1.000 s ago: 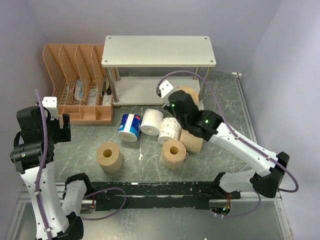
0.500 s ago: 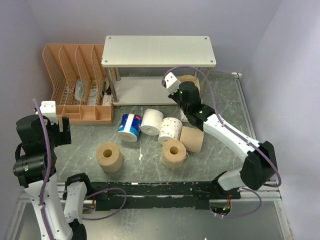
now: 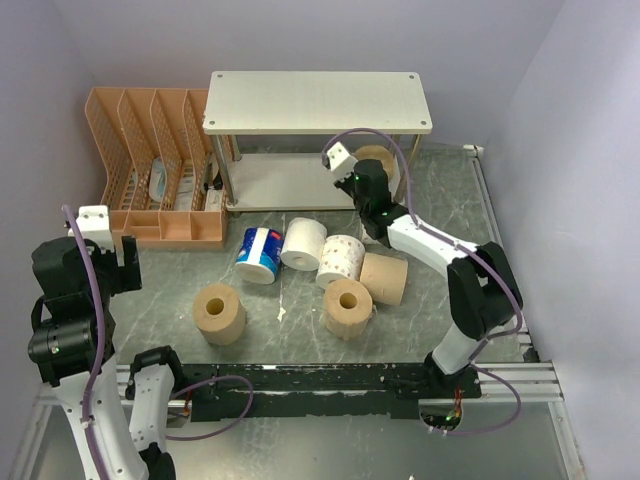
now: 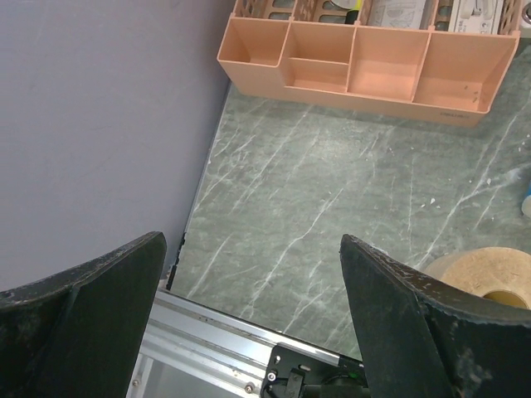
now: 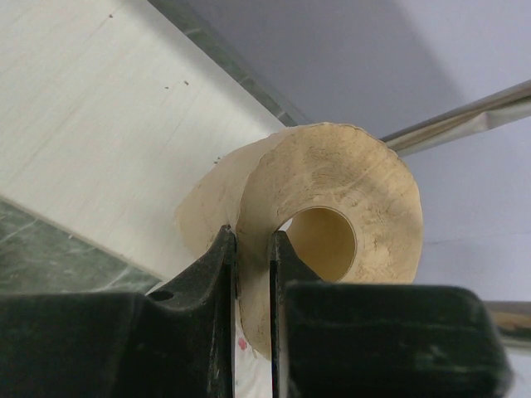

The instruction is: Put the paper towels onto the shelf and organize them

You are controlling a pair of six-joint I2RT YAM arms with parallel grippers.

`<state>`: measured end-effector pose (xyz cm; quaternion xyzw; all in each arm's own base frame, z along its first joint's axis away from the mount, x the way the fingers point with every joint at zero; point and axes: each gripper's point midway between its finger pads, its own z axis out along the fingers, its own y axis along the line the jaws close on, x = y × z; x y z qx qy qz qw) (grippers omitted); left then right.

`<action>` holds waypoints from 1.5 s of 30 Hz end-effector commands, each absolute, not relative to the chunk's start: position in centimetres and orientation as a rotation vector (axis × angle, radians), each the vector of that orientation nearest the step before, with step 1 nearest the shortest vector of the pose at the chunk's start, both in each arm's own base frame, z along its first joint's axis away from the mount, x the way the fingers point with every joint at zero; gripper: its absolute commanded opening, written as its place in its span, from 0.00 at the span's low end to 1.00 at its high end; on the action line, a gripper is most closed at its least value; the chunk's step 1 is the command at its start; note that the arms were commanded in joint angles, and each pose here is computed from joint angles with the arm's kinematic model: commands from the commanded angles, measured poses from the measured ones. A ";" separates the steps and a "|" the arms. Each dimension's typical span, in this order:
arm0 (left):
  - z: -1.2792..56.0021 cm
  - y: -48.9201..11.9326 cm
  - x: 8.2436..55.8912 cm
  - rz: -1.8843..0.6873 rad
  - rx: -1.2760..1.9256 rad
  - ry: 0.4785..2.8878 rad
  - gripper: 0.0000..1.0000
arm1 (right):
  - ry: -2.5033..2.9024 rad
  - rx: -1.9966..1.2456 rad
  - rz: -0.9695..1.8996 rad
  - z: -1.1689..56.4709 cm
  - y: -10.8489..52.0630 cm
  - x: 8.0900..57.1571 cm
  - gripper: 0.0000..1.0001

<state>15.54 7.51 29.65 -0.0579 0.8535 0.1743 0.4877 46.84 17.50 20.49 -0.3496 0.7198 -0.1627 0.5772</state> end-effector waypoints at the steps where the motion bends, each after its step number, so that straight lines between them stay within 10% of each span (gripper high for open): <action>1: 30.7 8.1 15.7 0.453 -0.186 2.013 0.98 | 1.541 -0.706 -0.401 23.7 17.4 49.0 0.00; 15: 30.5 8.6 17.2 0.446 -0.222 2.025 0.98 | 1.571 -0.600 -0.464 20.9 14.7 52.0 0.03; 19: 30.7 8.4 17.5 0.430 -0.221 2.020 0.98 | 1.568 -0.564 -0.460 21.2 14.4 52.2 0.36; 21: 30.7 8.4 17.6 0.426 -0.223 2.022 0.98 | 1.564 -0.549 -0.462 21.5 14.3 52.2 0.93; 22: 30.7 8.4 17.6 0.427 -0.224 2.022 0.98 | 1.565 -0.543 -0.464 21.7 14.2 52.1 0.99; 33: 31.0 7.3 19.1 0.307 -0.240 2.081 0.98 | 1.569 -0.372 -0.328 28.1 16.7 42.8 1.00; 45: 31.5 4.8 19.5 0.156 -0.189 2.038 0.98 | 1.820 -0.021 0.444 26.4 12.6 36.1 1.00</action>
